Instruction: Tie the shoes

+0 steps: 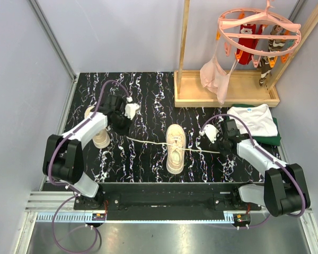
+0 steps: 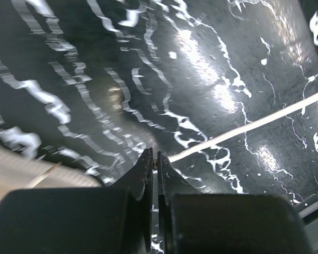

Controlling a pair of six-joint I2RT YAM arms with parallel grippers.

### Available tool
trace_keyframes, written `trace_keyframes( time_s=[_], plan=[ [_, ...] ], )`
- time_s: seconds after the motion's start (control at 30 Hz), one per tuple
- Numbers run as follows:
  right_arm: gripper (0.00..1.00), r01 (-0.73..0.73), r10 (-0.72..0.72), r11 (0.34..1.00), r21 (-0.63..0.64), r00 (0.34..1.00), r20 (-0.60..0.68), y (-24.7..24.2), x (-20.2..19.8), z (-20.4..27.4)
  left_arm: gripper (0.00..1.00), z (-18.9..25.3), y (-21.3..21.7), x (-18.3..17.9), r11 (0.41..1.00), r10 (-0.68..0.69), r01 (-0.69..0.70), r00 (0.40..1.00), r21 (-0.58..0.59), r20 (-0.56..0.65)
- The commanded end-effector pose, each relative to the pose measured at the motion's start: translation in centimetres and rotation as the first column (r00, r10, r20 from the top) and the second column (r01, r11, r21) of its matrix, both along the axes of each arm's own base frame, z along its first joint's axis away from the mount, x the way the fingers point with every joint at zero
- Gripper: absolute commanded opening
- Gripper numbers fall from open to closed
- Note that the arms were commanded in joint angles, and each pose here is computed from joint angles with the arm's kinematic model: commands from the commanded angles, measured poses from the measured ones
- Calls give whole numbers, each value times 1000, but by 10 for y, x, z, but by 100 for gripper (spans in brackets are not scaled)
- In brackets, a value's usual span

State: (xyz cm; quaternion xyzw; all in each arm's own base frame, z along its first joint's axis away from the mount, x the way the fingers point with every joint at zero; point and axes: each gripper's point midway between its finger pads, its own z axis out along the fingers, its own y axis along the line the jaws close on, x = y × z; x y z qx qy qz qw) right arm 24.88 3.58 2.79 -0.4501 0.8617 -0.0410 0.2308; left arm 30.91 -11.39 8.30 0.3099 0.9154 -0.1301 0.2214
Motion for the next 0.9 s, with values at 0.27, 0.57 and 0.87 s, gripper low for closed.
trace_keyframes(
  time_s=[0.27,0.57,0.87],
  plan=[
    [39,15,-7,985,171,999,-45,34,19,32,32,-36,-20,8,999,48,-48,997,7,-65],
    [91,89,-117,951,297,990,77,45,32,112,66,59,-17,23,985,58,-30,985,-168,163],
    [100,-108,-50,847,520,958,281,80,10,203,88,161,-38,-15,917,-185,360,769,-175,612]
  ],
)
